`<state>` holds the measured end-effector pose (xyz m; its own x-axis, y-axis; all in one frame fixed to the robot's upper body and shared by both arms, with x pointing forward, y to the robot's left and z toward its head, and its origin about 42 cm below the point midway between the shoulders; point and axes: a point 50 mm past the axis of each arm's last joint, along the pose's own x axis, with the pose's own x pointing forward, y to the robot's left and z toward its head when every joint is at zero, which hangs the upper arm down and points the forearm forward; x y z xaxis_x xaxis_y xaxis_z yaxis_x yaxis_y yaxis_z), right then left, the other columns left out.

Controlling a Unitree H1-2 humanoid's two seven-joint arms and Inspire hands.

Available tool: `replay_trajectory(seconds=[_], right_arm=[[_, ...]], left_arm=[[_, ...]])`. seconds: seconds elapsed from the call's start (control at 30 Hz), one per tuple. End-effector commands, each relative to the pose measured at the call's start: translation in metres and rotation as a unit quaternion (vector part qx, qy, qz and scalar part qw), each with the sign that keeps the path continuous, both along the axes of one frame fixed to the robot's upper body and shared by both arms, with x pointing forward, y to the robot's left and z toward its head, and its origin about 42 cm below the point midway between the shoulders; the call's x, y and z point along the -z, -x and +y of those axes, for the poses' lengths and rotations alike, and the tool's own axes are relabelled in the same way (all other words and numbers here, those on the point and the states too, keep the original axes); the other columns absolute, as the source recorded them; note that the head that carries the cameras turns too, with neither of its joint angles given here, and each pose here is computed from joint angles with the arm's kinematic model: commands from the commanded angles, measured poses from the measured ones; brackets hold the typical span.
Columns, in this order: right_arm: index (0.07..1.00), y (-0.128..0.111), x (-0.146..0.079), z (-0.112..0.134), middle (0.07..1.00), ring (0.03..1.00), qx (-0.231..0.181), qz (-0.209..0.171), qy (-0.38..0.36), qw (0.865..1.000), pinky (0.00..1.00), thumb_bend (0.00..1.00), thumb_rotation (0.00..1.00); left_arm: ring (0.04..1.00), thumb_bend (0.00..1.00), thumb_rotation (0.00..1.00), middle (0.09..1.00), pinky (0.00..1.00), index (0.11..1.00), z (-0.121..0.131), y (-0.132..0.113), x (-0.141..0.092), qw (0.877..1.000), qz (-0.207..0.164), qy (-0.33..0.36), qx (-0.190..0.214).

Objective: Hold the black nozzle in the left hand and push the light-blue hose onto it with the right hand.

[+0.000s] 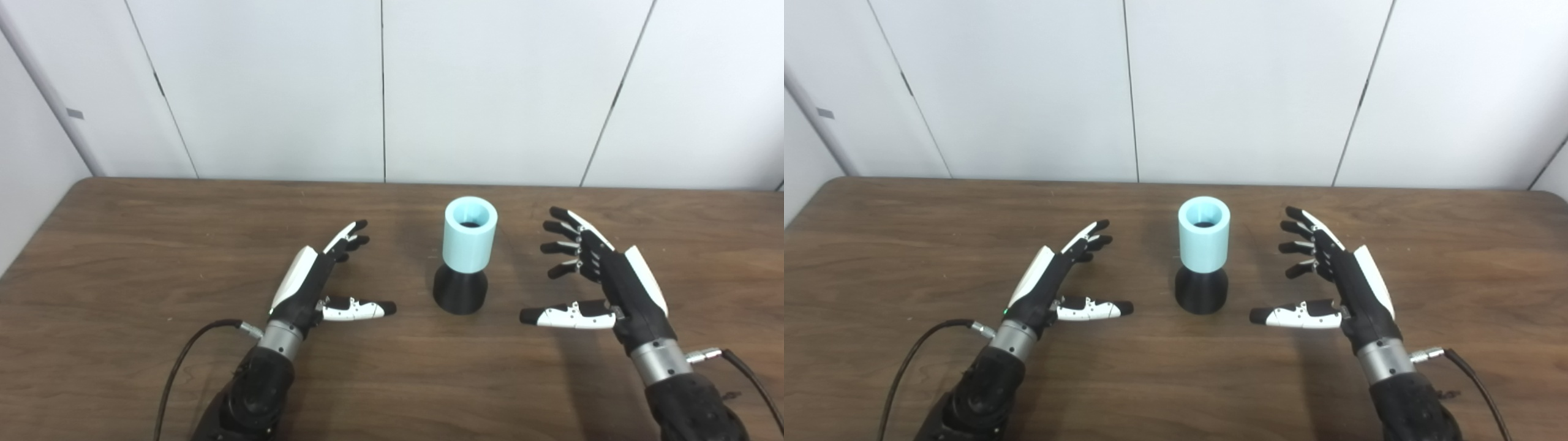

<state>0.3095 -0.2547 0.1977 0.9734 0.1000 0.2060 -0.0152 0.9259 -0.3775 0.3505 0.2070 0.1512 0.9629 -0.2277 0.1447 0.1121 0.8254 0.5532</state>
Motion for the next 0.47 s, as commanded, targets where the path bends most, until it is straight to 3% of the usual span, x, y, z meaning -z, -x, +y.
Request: replay_trajectory(seconds=[0.0,0.2,0.43], right_arm=[[0.879,0.0012,-0.0111,-0.0018,0.844,0.748,0.011,-0.043,-0.007,0.999,0.56,0.75,0.00],[0.874,0.0053,-0.0056,-0.0037,0.840,0.745,0.018,-0.041,-0.002,0.999,0.55,0.76,0.00],[0.873,0.0053,-0.0031,-0.0060,0.841,0.745,0.023,-0.038,0.000,0.999,0.55,0.76,0.00]], left_arm=[[0.853,0.83,0.18,0.828,0.74,0.857,0.0044,-0.0038,-0.0160,0.999,-0.022,0.022,0.009],[0.783,0.79,0.14,0.765,0.68,0.806,0.0114,-0.0039,-0.0178,0.997,-0.009,0.072,0.013],[0.763,0.79,0.13,0.755,0.67,0.794,0.0106,-0.0044,-0.0154,0.997,-0.013,0.069,0.010]])
